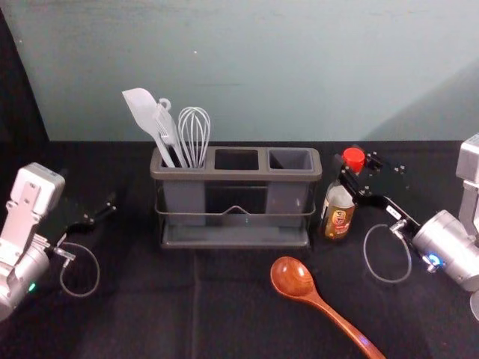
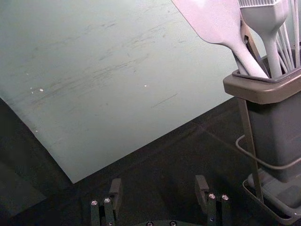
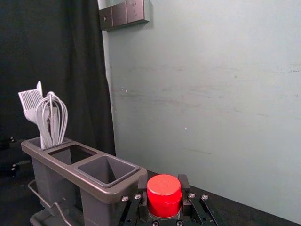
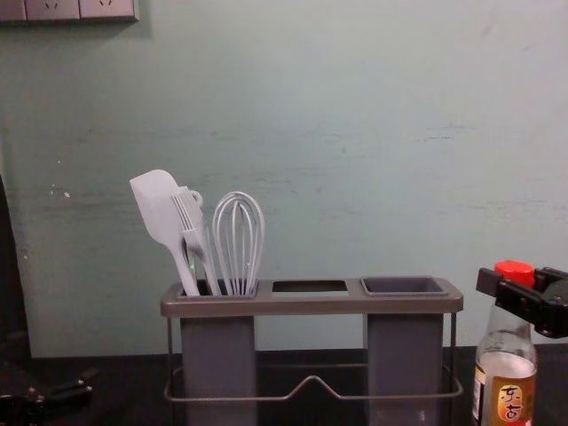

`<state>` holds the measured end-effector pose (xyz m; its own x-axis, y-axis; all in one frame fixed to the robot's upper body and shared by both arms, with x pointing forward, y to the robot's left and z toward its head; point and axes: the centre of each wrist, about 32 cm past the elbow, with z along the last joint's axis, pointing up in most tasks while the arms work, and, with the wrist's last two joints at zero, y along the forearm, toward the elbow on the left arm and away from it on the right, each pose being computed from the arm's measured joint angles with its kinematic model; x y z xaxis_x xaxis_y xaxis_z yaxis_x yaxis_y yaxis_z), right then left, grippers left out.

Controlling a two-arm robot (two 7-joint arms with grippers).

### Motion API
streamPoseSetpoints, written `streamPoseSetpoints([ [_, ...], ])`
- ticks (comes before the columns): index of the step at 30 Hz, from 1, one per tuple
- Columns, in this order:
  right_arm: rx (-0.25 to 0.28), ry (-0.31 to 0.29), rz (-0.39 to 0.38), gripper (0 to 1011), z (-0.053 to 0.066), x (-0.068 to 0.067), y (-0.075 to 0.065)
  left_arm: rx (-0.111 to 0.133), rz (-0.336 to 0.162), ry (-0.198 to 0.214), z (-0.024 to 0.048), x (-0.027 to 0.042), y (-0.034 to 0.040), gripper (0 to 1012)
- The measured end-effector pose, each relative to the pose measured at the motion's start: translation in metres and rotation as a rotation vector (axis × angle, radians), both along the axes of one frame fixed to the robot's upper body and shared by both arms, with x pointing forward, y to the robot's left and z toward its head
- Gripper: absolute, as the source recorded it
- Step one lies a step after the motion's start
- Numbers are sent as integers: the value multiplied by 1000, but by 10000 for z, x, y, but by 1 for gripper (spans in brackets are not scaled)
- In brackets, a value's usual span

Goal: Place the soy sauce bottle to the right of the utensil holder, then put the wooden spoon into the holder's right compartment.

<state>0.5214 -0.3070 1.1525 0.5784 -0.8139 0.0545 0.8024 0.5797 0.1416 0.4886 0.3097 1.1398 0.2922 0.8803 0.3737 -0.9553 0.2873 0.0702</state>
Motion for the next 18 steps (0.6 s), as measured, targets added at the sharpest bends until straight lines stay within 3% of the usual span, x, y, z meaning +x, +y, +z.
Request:
streamPoseSetpoints([
  [18,9,-1,1,386,-39,55,36,0,0,0,0,0,0,1011],
])
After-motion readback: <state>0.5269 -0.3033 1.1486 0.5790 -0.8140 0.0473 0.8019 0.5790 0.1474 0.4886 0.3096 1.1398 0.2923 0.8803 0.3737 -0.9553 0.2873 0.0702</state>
